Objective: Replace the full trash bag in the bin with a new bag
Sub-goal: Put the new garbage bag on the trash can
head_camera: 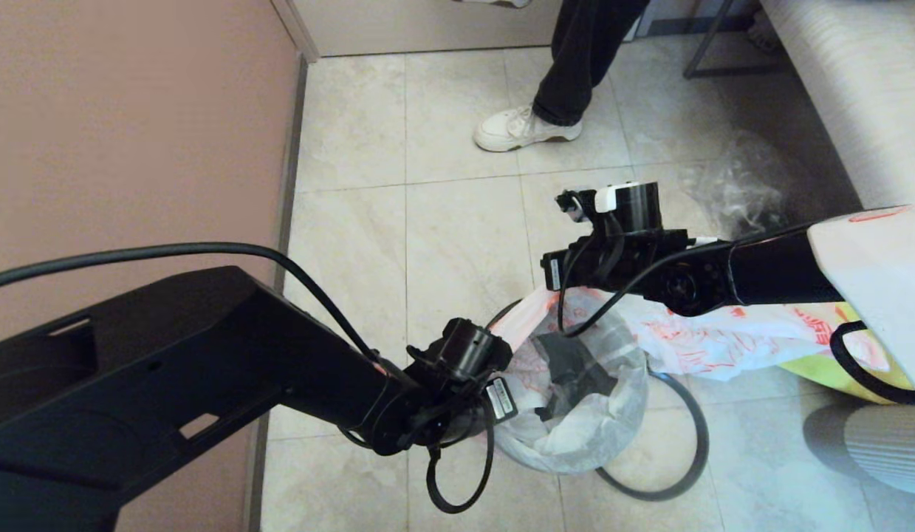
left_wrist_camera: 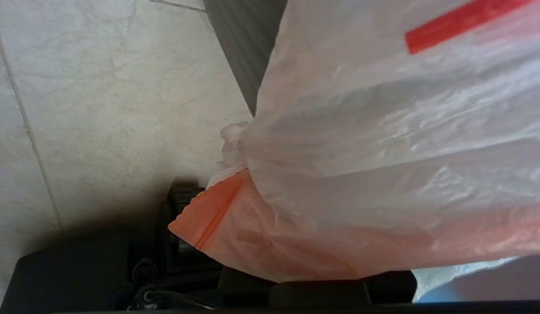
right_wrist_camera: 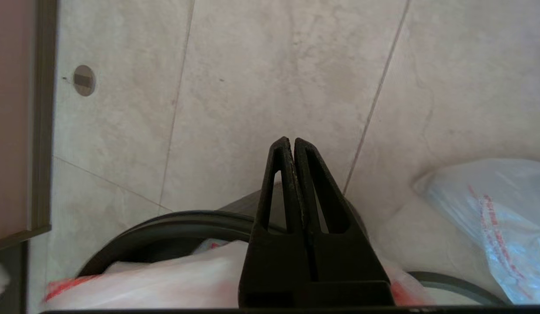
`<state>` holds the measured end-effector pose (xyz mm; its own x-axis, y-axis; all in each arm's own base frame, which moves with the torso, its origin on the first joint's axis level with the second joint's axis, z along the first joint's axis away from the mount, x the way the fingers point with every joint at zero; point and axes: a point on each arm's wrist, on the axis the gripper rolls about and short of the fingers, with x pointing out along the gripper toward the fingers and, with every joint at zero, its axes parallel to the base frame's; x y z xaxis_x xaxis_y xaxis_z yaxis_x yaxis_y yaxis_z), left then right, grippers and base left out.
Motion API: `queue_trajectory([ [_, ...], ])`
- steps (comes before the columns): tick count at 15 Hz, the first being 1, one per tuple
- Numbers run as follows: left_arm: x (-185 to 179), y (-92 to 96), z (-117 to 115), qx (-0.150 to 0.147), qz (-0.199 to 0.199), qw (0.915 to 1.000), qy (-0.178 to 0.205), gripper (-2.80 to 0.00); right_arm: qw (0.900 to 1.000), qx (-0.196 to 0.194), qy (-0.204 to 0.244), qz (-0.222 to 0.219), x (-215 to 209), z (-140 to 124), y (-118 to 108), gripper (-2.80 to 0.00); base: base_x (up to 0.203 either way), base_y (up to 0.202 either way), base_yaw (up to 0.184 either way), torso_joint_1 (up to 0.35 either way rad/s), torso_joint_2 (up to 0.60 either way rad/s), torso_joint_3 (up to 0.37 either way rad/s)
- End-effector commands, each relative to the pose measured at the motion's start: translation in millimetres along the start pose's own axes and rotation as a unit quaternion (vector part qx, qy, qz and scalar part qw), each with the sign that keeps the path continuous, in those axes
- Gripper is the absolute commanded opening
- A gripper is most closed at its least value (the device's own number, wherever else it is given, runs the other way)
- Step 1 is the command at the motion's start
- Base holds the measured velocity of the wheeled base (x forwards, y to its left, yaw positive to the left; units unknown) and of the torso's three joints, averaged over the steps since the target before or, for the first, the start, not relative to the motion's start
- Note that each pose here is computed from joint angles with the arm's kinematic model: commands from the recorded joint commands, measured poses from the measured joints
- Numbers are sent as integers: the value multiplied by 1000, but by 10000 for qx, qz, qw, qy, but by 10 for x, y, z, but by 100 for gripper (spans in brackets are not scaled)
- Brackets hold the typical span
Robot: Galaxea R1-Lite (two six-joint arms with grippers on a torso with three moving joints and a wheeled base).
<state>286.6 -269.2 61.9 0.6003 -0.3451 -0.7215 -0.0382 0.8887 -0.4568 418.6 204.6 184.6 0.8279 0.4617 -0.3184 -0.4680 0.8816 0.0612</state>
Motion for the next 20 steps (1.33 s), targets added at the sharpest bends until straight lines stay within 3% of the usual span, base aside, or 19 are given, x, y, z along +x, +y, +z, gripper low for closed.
queue_trajectory([
  [1,12,-1,-11,-19,3,10000,7,-280,10000,4,-8,3,52,-19,-1,-280,0,0,0,0,0,0],
  [4,59,32,-1,-45,62,10000,1,-280,9994,245,-252,59,-346,263,73,-280,0,0,0,0,0,0],
  [6,84,52,10,-65,93,9999,-7,-280,9993,331,30,150,-640,281,203,-280,0,0,0,0,0,0],
  [9,116,57,7,-68,109,9999,8,-280,9926,438,1129,-20,-829,39,409,-280,0,0,0,0,0,0],
  [11,104,52,11,-67,99,9999,3,-280,9865,489,1559,-60,-777,-199,447,-280,0,0,0,0,0,0],
  [16,83,43,18,-67,86,9999,-22,-280,9903,502,1281,175,-735,-426,515,-280,0,0,0,0,0,0],
  [20,72,37,17,-64,74,9999,-25,-280,9898,484,1320,226,-445,-571,520,-280,0,0,0,0,0,0],
])
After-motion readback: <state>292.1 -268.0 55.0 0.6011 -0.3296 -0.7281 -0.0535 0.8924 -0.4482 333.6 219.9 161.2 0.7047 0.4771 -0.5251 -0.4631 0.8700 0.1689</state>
